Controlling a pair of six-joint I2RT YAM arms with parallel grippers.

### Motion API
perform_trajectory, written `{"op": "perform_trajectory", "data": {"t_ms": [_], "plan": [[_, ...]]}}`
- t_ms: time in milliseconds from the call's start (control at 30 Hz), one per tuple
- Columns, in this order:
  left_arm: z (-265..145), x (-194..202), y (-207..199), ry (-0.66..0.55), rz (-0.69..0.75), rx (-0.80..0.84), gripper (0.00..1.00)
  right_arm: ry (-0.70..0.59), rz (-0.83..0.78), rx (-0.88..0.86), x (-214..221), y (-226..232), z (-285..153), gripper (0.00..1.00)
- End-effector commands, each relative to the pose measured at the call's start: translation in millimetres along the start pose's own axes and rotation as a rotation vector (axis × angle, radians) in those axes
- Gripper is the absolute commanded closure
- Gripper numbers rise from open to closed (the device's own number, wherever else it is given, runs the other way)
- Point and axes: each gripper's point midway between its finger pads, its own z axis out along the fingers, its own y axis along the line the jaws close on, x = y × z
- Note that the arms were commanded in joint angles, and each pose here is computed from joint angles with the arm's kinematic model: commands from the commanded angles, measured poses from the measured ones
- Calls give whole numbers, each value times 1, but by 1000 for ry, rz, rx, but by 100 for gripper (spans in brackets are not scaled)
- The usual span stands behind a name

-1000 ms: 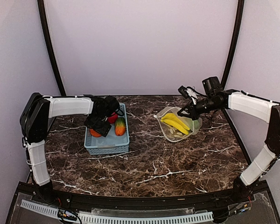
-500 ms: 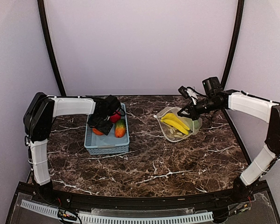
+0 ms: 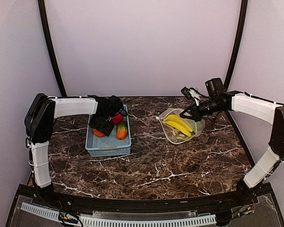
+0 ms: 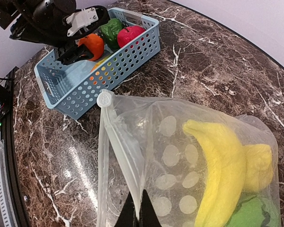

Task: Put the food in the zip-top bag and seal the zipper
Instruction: Pick up the fake fruit from the bin, then place the fake fruit in the zipper food storage bag.

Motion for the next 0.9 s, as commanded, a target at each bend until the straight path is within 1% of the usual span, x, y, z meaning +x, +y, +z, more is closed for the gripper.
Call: {"op": "perform_trajectory", "data": {"t_ms": [0,33,100,267,400,433,500,567,667,767,833,867], "plan": [[-58,-9,4,-66,-35,42,54,-31,0,12,-15,1,-9,100],[-64,-11,3,-79,-37,47,54,-29,-2,10,-16,2,-10,100],[-91,-20,2,-136,-49,72,54,-28,-4,12,-19,4,-15,100],[-146,-36,-22,-230,-23,183,54,-21,-1,7,-31,9,-23,100],[-197,-57,-44,-350,-15,298,53,-23,8,9,-42,12,-30,100],[-213,-65,-47,-404,-29,336,53,-26,10,11,-45,12,-32,100],[-239,-74,-66,-490,-15,438,54,-23,16,19,-49,11,-34,100],[-259,-79,-79,-563,9,494,54,-14,25,37,-53,8,-35,100],[-287,-80,-102,-641,68,588,55,3,39,40,-57,7,-36,100],[-326,-80,-138,-752,138,751,55,15,40,37,-56,8,-37,100],[-341,-78,-158,-796,185,830,55,19,39,38,-56,7,-36,100],[-340,-77,-166,-796,199,839,55,19,42,36,-56,7,-36,100]]}}
